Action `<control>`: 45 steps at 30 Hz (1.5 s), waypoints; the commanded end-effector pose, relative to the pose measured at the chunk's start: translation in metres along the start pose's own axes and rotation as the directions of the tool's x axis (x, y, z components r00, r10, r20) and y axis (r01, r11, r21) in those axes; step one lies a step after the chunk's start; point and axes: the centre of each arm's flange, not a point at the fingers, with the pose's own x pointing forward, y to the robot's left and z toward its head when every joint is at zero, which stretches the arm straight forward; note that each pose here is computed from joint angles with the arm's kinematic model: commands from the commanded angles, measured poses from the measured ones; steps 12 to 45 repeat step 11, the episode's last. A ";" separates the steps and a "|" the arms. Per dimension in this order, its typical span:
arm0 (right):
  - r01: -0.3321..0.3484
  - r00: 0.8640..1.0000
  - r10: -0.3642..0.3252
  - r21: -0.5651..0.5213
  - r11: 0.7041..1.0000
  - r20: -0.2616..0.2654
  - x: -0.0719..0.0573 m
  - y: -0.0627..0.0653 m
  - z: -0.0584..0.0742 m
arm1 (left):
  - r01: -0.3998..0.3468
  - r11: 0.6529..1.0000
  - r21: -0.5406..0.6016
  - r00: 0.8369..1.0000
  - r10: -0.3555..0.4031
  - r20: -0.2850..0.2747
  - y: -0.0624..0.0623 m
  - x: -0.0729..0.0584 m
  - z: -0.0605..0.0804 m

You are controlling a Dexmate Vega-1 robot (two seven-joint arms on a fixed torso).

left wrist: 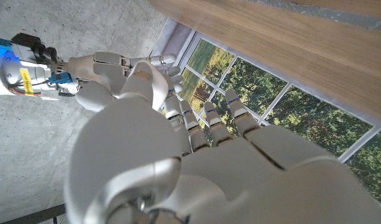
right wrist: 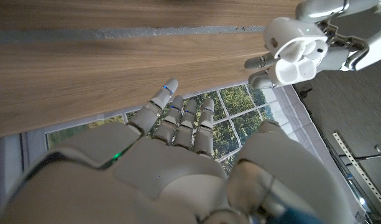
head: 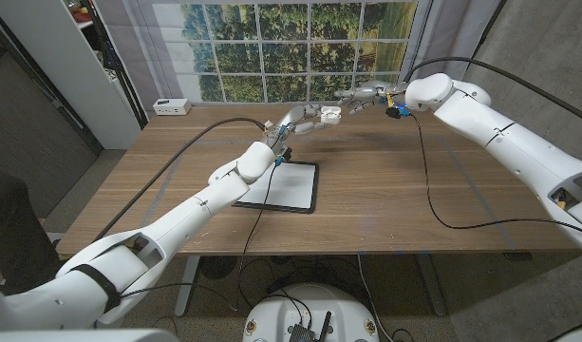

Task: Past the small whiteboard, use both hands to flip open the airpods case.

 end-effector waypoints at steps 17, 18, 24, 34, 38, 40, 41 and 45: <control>0.210 0.977 -0.202 0.139 0.968 -0.071 -0.037 -0.043 -0.042 | -0.019 1.000 -0.021 1.000 0.019 -0.010 -0.001 -0.004 -0.006; 0.210 0.977 -0.202 0.139 0.968 -0.071 -0.037 -0.043 -0.042 | -0.019 1.000 -0.021 1.000 0.019 -0.010 -0.001 -0.004 -0.006; 0.210 0.977 -0.202 0.139 0.968 -0.071 -0.037 -0.043 -0.042 | -0.019 1.000 -0.021 1.000 0.019 -0.010 -0.001 -0.004 -0.006; 0.210 0.977 -0.202 0.139 0.968 -0.071 -0.037 -0.043 -0.042 | -0.019 1.000 -0.021 1.000 0.019 -0.010 -0.001 -0.004 -0.006; 0.210 0.977 -0.202 0.139 0.968 -0.071 -0.037 -0.043 -0.042 | -0.019 1.000 -0.021 1.000 0.019 -0.010 -0.001 -0.004 -0.006; 0.210 0.977 -0.202 0.139 0.968 -0.071 -0.037 -0.043 -0.042 | -0.019 1.000 -0.021 1.000 0.019 -0.010 -0.001 -0.004 -0.006; 0.210 0.977 -0.202 0.139 0.968 -0.071 -0.037 -0.043 -0.042 | -0.019 1.000 -0.021 1.000 0.019 -0.010 -0.001 -0.004 -0.006; 0.210 0.977 -0.202 0.139 0.968 -0.071 -0.037 -0.043 -0.042 | -0.019 1.000 -0.021 1.000 0.019 -0.010 -0.001 -0.004 -0.006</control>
